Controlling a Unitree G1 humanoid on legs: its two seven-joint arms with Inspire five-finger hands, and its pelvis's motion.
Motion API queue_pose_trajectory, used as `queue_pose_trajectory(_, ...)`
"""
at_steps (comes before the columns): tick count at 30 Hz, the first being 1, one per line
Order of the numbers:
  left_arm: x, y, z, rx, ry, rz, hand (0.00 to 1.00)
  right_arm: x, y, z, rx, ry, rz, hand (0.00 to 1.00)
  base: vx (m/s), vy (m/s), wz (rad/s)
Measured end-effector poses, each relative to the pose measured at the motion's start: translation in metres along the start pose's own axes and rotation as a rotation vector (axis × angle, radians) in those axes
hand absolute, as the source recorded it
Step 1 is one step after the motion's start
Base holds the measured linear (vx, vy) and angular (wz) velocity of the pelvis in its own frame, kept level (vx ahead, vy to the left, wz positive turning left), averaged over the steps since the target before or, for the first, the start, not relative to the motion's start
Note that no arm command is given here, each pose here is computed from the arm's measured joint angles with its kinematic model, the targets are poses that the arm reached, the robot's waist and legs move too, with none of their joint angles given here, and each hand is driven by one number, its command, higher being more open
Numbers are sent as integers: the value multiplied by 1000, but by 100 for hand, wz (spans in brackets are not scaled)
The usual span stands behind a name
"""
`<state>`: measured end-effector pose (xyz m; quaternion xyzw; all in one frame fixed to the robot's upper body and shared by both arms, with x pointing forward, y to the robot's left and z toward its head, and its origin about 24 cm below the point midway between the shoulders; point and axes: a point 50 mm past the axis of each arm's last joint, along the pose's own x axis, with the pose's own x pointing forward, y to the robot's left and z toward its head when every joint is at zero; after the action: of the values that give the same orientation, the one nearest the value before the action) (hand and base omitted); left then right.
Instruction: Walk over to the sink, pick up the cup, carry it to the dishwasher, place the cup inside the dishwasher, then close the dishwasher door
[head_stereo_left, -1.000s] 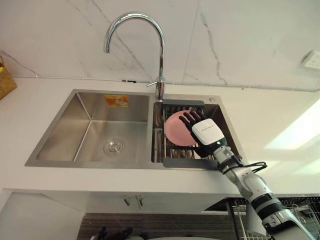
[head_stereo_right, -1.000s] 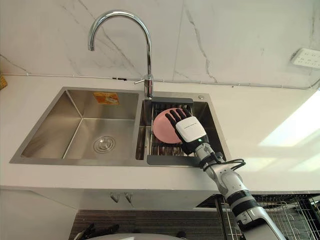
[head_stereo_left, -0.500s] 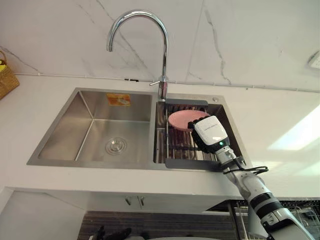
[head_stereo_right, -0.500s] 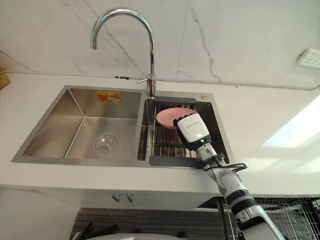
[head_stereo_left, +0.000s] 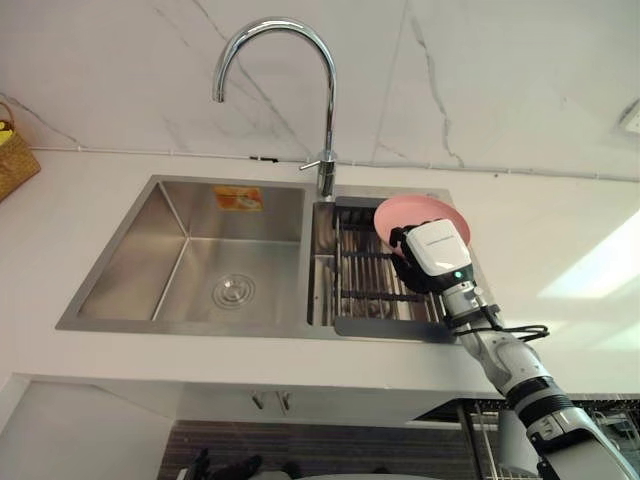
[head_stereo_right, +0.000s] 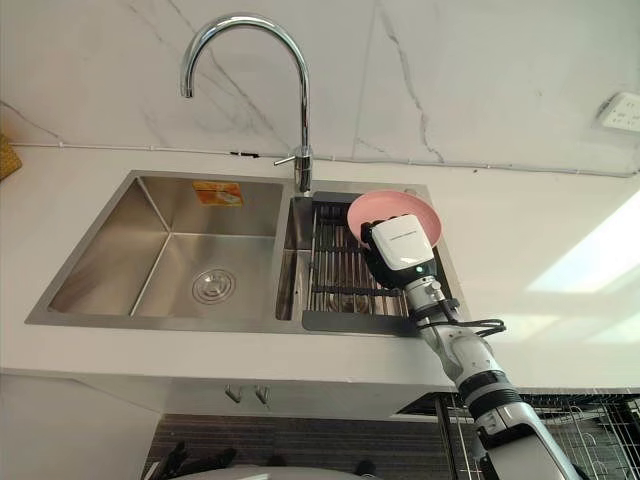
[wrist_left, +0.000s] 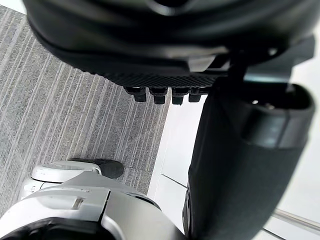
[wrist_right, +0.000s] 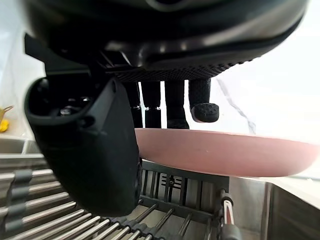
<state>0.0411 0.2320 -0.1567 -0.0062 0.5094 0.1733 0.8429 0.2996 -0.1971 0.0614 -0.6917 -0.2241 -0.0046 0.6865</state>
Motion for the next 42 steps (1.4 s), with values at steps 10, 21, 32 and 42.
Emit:
queue_pose_trajectory(10, 0, 0, 1, 18, -6, -1, 100, 13, -34, 21, 62, -153, -57, 0, 0, 0, -2)
queue_pose_trajectory(21, -1, 1, 3, 77, -36, -5, 100, -4, -61, 14, 84, -125, -114, 0, -1, 2, -8)
queue_pose_trajectory(32, -1, -4, 7, 66, -64, -39, 100, -6, -87, -27, 0, 27, -234, 0, -101, 96, -110)
queue_pose_trajectory(42, 8, 14, 29, -80, -58, 56, 100, 19, -80, -6, 35, -67, -245, 0, -76, -107, -108)
